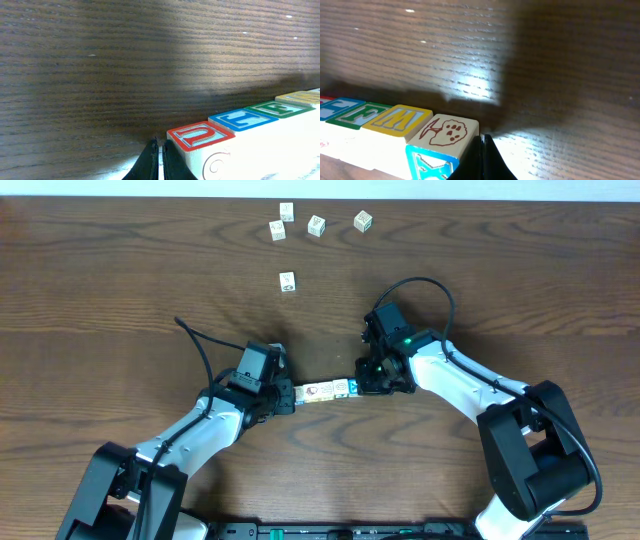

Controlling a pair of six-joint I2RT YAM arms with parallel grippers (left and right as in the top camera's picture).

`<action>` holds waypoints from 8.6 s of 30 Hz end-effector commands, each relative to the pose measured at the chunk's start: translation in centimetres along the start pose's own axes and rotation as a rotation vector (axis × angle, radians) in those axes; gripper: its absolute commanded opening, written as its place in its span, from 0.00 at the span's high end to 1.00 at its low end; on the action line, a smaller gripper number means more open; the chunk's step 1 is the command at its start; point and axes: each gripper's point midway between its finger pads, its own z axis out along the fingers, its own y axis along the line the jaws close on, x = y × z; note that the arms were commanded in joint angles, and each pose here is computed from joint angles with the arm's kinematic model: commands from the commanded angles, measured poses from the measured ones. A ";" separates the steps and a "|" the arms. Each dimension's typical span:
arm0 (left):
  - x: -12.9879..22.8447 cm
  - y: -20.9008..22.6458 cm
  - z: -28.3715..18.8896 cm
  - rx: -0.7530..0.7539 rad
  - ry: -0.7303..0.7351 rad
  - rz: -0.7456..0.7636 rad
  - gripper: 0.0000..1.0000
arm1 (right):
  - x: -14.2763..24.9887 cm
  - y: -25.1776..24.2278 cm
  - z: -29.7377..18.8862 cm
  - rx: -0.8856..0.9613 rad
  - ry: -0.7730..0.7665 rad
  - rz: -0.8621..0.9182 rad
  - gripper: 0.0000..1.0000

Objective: Lift 5 blocks

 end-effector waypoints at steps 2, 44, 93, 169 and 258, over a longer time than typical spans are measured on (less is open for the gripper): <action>0.5 -3.0 -0.4 0.139 0.031 0.039 0.93 | 1.2 4.3 -0.2 -0.180 0.057 -0.067 0.99; -1.5 -5.9 -2.7 0.250 -0.024 0.068 0.93 | 0.6 7.3 -3.2 -0.320 -0.006 -0.173 0.99; -2.5 -7.2 -4.7 0.307 -0.076 0.064 0.93 | -0.2 11.1 -4.3 -0.445 -0.062 -0.203 0.99; -6.1 -9.5 -7.1 0.345 -0.140 0.044 0.93 | 1.2 11.9 -6.3 -0.420 -0.067 -0.237 0.99; -6.9 -10.7 -10.6 0.387 -0.212 0.059 0.93 | 1.2 13.9 -12.4 -0.510 -0.180 -0.279 0.99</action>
